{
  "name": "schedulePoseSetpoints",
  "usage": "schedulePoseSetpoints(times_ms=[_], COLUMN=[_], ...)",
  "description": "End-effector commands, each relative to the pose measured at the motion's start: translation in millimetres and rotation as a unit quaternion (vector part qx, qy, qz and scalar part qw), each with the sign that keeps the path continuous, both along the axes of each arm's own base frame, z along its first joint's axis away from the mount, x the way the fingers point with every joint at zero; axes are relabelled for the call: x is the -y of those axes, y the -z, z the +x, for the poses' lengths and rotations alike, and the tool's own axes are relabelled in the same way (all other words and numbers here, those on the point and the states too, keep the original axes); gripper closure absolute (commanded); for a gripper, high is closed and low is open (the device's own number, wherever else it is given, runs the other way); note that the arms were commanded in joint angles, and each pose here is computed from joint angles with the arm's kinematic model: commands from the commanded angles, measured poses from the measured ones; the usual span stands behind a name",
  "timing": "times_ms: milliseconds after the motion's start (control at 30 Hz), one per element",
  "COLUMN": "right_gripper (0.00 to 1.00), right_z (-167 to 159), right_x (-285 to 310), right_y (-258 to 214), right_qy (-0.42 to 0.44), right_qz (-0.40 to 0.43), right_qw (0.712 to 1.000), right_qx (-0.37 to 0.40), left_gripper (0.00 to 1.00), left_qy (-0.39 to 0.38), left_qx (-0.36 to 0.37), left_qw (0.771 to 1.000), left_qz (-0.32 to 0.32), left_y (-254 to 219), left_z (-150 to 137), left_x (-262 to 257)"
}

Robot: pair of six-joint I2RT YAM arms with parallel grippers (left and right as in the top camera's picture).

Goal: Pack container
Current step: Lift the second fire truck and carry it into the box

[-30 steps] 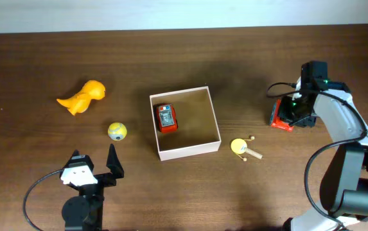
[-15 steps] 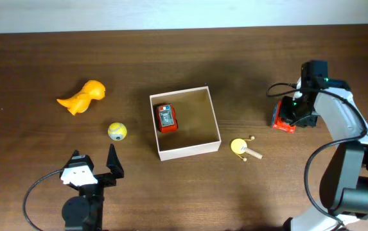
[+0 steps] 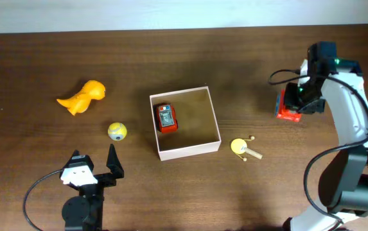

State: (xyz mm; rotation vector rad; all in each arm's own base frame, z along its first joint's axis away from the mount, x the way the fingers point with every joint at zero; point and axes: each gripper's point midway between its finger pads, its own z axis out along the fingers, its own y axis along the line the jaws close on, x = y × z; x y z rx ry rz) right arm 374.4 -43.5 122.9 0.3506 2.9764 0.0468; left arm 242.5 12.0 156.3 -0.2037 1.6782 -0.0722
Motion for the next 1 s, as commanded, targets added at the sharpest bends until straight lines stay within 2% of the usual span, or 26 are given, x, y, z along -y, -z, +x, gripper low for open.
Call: schedulePoseSetpoints(times_ms=[0,433,667,967], right_gripper=[0.75,0.75,0.75,0.75], right_z=[15.5,33.7,18.5,-2.0], right_x=[-19.2,-113.8,-177.7,-229.8], right_y=[-26.8,-92.4,-93.4,-94.0], right_qy=[-0.045,-0.164,-0.240,-0.303], right_qz=[0.003,0.008,0.016,0.030], right_qw=[0.999,0.981,0.965,0.946], right_qx=[0.032,0.105,0.106,0.107], left_gripper=[0.01,0.01,0.01,0.01], left_qy=[0.000,0.000,0.000,0.000], left_qx=[0.002,0.002,0.002,0.002], left_qw=[1.000,1.000,1.000,1.000], left_qz=[0.008,0.008,0.008,0.008], left_y=[0.0,0.1,0.0,0.1], left_z=[-0.1,-0.1,-0.1,-0.1], left_x=[-0.5,-0.5,-0.5,-0.5])
